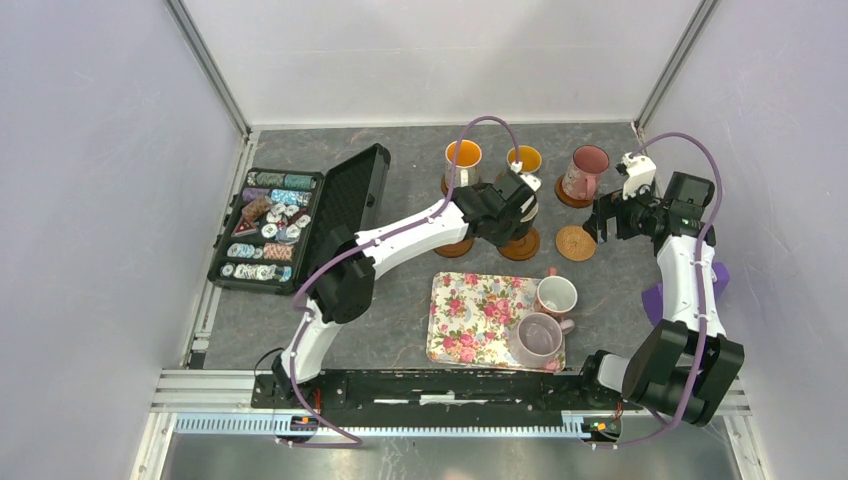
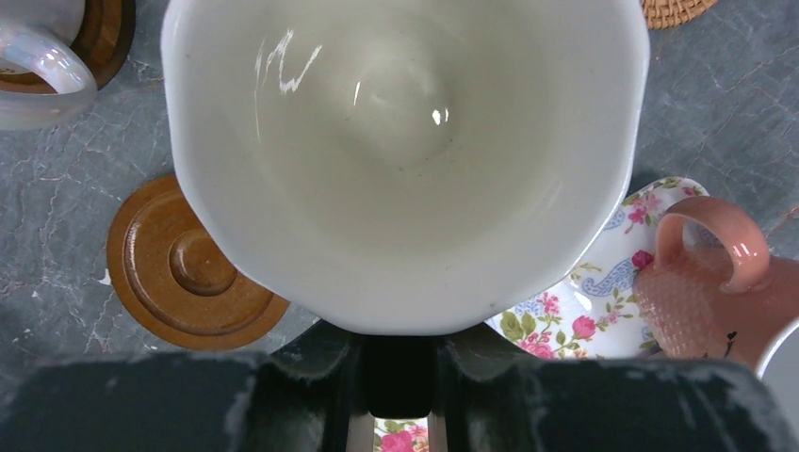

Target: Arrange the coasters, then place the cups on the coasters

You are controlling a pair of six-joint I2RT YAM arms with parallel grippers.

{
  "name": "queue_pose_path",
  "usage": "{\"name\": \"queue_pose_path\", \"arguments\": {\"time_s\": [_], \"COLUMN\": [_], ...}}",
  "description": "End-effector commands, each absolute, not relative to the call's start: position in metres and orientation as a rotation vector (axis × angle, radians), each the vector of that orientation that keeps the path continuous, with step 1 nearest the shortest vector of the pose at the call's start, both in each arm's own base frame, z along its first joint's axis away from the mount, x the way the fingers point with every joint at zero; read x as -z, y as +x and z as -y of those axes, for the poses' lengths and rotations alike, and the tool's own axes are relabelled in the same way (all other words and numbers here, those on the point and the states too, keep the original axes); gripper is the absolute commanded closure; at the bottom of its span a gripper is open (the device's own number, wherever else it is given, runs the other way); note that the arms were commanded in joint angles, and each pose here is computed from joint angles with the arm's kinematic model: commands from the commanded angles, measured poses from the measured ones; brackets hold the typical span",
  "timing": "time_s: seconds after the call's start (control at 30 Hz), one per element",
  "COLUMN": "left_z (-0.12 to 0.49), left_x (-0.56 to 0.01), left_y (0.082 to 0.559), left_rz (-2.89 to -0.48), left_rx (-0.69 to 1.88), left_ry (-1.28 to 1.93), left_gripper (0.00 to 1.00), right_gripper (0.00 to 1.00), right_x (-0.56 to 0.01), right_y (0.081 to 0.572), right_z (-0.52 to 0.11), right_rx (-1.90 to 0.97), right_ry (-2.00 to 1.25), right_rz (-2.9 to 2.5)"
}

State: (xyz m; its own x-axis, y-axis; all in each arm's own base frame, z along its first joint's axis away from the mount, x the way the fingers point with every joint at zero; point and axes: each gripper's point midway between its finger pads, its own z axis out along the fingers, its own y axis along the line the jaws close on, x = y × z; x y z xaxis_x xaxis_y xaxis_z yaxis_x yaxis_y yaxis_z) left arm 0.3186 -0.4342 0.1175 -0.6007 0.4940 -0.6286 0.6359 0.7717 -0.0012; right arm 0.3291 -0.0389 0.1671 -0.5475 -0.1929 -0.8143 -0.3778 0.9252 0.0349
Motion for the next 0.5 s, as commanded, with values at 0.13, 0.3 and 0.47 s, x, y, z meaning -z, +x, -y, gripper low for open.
{"name": "queue_pose_path", "arguments": {"time_s": [0.13, 0.3, 0.47], "left_z": [0.477, 0.481, 0.482], "left_x": [-0.16, -0.148, -0.141], "left_y": [0.331, 0.335, 0.335], "left_rz": [-2.241, -2.246, -2.256], "left_rx": [0.44, 0.414, 0.407], "left_ry": [0.658, 0.663, 0.666], "left_gripper": [0.97, 0.95, 0.94], "right_gripper": [0.02, 0.02, 0.02], "right_x": [-0.174, -0.174, -0.173], "right_y": [0.33, 0.331, 0.333], "right_z": [0.039, 0.039, 0.039], "right_rx": [-0.26, -0.261, -0.267], "right_ry": [-0.442, -0.442, -0.435], "right_rz": [-2.141, -2.142, -2.146]}}
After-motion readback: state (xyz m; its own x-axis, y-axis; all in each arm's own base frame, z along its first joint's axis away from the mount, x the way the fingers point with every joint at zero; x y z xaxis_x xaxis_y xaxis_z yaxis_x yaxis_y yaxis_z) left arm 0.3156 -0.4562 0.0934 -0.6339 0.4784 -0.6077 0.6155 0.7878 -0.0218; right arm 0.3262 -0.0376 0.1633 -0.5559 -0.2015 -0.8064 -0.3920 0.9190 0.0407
